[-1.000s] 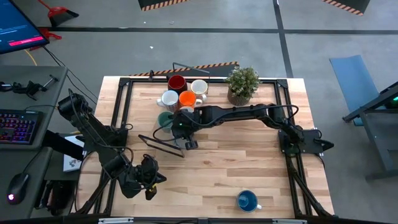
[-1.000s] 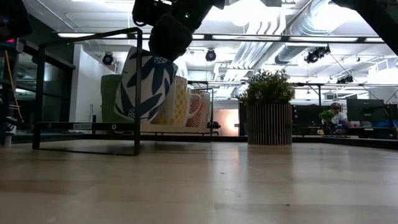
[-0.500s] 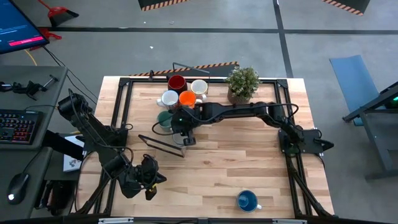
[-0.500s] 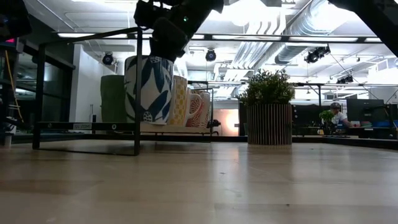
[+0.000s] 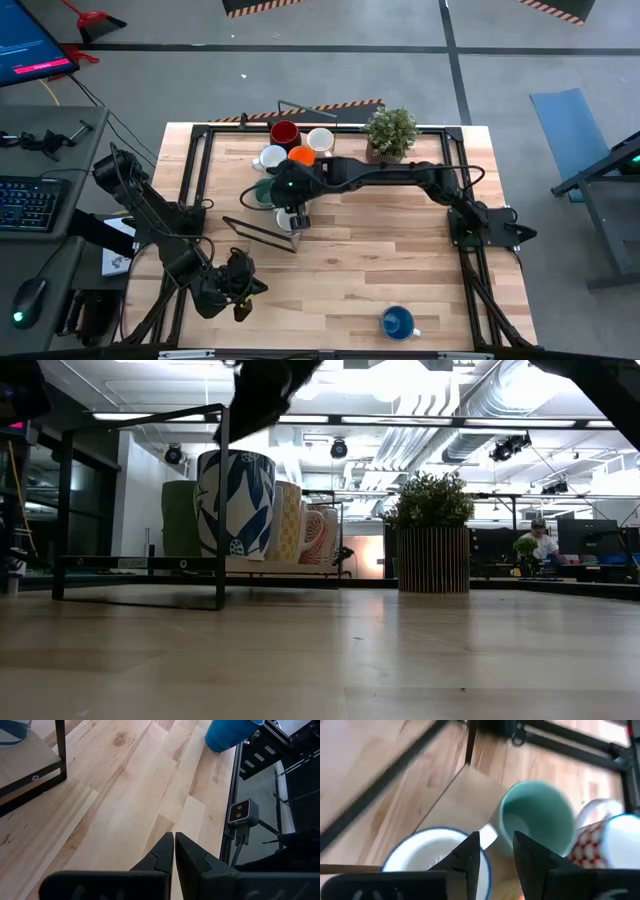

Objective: Place coffee mugs
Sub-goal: Put the dark blue cup on the shelf

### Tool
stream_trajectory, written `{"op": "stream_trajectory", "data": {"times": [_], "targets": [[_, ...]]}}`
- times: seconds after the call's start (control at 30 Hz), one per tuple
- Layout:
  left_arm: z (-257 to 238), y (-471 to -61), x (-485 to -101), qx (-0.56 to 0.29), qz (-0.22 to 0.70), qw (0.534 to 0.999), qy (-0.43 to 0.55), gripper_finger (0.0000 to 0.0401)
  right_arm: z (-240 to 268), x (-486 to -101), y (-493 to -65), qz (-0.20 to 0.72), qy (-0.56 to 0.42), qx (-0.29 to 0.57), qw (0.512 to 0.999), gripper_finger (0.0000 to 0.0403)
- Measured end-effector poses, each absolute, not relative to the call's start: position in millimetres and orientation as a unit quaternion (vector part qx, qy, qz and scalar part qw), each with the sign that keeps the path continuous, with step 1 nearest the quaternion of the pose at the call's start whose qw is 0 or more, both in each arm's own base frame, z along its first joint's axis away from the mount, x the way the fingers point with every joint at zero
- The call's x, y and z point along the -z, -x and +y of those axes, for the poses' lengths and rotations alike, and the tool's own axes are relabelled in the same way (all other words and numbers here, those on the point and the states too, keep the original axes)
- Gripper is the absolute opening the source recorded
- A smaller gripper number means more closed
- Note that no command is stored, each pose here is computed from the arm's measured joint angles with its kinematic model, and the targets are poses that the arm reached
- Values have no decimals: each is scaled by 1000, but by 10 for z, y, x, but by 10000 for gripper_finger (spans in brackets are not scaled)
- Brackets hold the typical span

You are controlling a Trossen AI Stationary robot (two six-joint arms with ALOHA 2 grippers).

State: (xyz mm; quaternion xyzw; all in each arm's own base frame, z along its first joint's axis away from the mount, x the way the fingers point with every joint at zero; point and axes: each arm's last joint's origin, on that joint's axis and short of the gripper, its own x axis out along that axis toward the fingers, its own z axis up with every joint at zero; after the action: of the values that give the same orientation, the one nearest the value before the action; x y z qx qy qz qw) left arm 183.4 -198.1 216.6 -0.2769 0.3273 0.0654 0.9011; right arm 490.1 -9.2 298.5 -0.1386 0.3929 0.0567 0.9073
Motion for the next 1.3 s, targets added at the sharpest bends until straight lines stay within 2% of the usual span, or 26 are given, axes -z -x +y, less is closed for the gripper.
{"op": "stream_trajectory", "data": {"times": [0.23, 0.43, 0.53, 0.77, 1.3], "targets": [[-1981, -1834, -2166, -66, 327, 901, 277, 7, -31, -3328, -4621, 473, 94, -44, 875, 94], [-1981, -1834, -2165, -66, 328, 901, 277, 7, 150, -3054, -4405, 590, 65, -56, 803, 94], [-1980, -1833, -2165, -66, 328, 901, 276, 7, 227, -2836, -4445, 598, 71, -64, 796, 94], [-1981, -1834, -2165, -64, 328, 902, 274, 7, 314, -2488, -4549, 576, 59, -74, 812, 94], [-1980, -1833, -2165, -64, 328, 902, 273, 7, 325, -2494, -4710, 502, 70, -81, 858, 94]]}}
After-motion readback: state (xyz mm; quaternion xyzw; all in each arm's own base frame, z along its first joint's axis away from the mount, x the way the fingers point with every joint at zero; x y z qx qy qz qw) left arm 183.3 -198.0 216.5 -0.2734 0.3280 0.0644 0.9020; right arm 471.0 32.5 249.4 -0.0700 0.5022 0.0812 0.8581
